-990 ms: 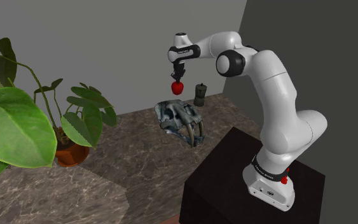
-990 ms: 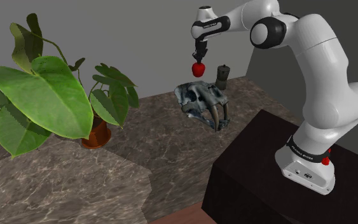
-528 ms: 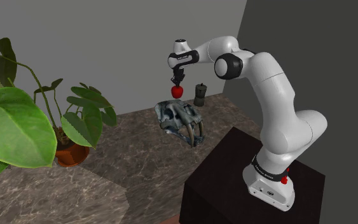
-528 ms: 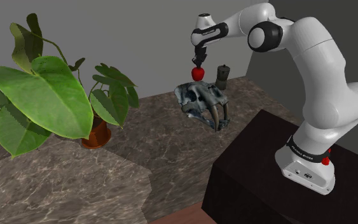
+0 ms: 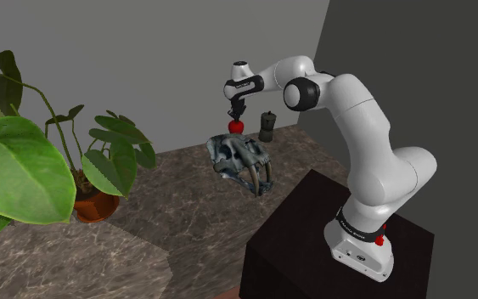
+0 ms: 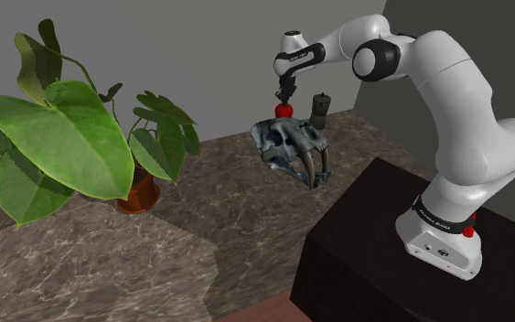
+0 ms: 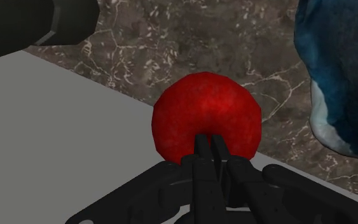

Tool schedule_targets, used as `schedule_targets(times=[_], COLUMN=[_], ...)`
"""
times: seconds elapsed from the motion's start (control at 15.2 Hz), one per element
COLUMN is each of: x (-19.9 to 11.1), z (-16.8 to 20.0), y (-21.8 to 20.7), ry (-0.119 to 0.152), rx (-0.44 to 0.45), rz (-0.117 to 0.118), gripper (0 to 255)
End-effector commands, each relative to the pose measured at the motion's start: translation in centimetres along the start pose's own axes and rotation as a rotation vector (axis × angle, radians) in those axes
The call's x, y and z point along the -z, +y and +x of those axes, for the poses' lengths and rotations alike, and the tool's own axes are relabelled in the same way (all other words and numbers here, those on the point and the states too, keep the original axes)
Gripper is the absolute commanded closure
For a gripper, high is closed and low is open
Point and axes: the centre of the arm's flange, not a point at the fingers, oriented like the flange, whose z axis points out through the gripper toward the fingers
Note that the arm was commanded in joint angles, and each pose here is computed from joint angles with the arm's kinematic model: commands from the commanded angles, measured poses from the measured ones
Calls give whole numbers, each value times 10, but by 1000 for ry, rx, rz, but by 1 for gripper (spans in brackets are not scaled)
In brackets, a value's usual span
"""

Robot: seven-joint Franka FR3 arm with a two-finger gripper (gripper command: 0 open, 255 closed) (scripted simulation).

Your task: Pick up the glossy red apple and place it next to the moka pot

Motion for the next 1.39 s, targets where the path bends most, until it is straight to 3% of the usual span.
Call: schedule_targets(times=[0.0,0.46,0.92,0.99,1.32], x=[-11,-46,-46,-46,-46], z=[-2,-5,-5,-5,-5], y=[0,-3,-3,-3,-3], ry=[1,0,1,0,0], rx=[0,0,0,0,0], rz=[0,0,0,0,0], gripper=[255,255,255,0,0])
